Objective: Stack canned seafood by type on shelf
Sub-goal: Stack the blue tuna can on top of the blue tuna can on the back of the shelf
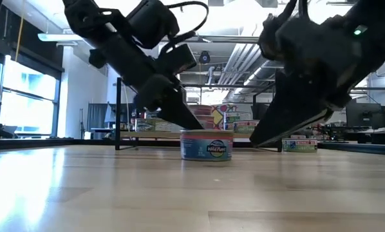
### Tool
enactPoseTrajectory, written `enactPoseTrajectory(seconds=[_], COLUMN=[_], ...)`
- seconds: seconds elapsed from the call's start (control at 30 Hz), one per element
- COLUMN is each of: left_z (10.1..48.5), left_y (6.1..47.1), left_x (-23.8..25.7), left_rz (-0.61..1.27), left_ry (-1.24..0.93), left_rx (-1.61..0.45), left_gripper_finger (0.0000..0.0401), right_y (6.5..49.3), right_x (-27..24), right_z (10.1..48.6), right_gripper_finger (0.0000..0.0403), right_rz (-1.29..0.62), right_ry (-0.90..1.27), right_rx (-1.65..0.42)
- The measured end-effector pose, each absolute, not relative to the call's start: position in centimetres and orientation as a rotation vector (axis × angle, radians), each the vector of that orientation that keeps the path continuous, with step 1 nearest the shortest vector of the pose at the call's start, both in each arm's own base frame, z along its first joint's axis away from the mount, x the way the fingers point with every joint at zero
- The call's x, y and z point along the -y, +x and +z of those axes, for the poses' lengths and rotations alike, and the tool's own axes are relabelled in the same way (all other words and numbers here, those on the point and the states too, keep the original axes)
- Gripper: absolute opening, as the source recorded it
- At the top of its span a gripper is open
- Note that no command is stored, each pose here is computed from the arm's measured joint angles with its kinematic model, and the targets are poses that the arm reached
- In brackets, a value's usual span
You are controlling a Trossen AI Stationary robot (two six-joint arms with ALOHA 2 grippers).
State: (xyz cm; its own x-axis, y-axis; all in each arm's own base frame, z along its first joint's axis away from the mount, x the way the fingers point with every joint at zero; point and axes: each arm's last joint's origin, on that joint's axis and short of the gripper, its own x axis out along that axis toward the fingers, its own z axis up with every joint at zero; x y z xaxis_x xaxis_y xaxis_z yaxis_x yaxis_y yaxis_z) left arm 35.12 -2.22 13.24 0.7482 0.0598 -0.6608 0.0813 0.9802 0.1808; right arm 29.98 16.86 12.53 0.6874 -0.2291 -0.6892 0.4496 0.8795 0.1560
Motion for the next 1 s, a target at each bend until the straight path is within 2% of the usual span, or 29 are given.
enactPoseTrajectory(seconds=[0.27, 0.47, 0.57, 1.0], left_z=[13.2, 15.5, 16.1, 12.9], left_y=[34.0, 32.5, 32.6, 32.5], left_x=[6.1, 8.3, 8.0, 5.4], left_rz=[-0.179, -0.121, -0.077, -0.067], left_ry=[0.184, 0.197, 0.196, 0.142], left_rx=[-0.798, -0.762, -0.735, -0.725], left_gripper_finger=[0.0001, 0.0000, 0.0000, 0.0000], right_y=[30.8, 30.8, 30.8, 30.9], right_x=[-17.9, -17.9, -17.8, -17.9], right_z=[13.5, 13.6, 13.6, 13.7], right_gripper_finger=[0.0001, 0.0001, 0.0001, 0.0001], right_rz=[-0.273, -0.275, -0.277, -0.265], right_ry=[0.268, 0.239, 0.228, 0.206], right_rx=[-0.617, -0.601, -0.600, -0.595])
